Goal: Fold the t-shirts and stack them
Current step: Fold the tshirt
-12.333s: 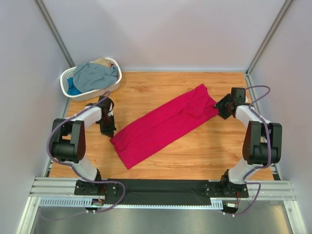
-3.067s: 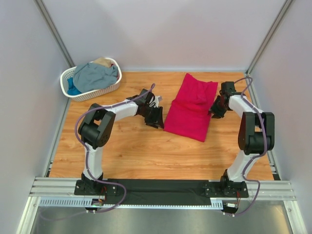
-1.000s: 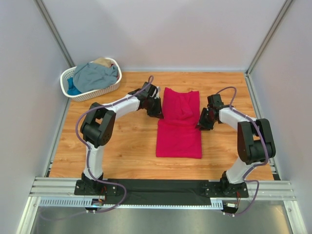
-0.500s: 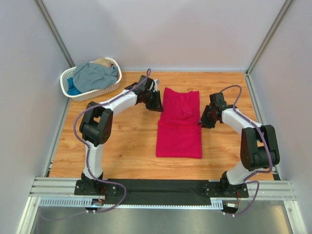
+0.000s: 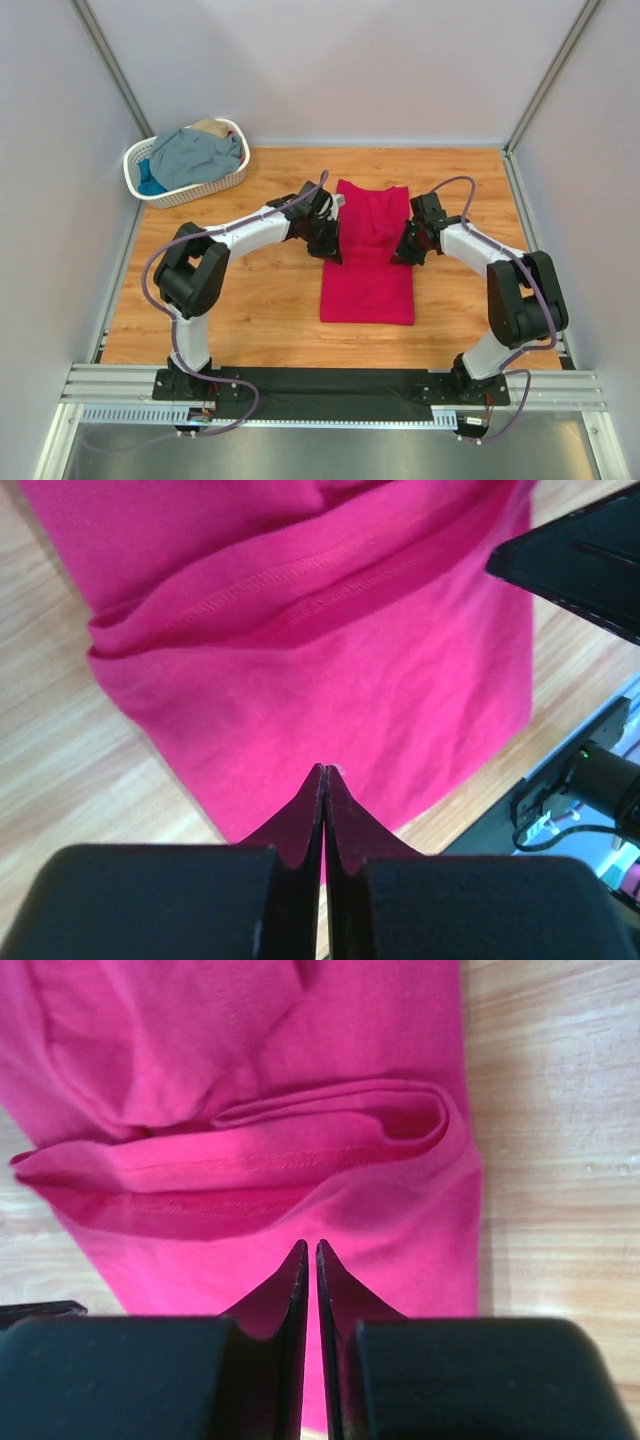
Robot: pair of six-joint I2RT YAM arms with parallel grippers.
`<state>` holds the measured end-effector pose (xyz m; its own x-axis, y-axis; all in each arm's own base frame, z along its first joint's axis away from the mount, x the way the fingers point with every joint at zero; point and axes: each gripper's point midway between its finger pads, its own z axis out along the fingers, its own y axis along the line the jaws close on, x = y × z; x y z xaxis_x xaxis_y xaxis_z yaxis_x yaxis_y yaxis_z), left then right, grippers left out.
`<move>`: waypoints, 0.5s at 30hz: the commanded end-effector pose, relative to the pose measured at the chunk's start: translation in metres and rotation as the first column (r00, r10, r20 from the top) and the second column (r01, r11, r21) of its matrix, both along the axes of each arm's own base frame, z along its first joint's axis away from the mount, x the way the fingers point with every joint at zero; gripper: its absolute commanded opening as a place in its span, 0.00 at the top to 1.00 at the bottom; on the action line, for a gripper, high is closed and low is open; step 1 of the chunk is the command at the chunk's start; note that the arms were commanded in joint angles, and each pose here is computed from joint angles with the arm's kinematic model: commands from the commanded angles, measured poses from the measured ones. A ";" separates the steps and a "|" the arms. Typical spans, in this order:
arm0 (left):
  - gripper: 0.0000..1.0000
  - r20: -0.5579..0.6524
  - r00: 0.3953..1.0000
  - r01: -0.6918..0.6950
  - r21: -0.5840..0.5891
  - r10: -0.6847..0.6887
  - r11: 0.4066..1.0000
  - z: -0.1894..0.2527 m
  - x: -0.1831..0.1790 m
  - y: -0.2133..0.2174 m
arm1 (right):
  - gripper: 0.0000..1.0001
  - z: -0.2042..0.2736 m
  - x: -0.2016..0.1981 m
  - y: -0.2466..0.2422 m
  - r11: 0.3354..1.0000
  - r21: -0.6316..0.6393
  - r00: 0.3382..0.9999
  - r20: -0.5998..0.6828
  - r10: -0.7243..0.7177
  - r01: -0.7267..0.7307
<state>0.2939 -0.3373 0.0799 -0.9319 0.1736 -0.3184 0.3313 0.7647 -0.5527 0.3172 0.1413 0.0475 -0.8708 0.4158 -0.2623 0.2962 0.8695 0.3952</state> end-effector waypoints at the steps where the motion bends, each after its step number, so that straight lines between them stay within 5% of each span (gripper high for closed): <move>1: 1.00 -0.009 1.000 -0.018 -0.019 0.018 1.000 -0.007 0.017 -0.009 | 0.92 0.001 0.021 0.002 1.000 0.003 0.999 0.031 -0.014 0.014; 15: 1.00 0.031 0.999 -0.039 -0.013 0.039 0.999 -0.022 0.073 -0.034 | 0.96 -0.015 0.037 -0.029 0.994 -0.080 0.998 0.022 -0.067 0.069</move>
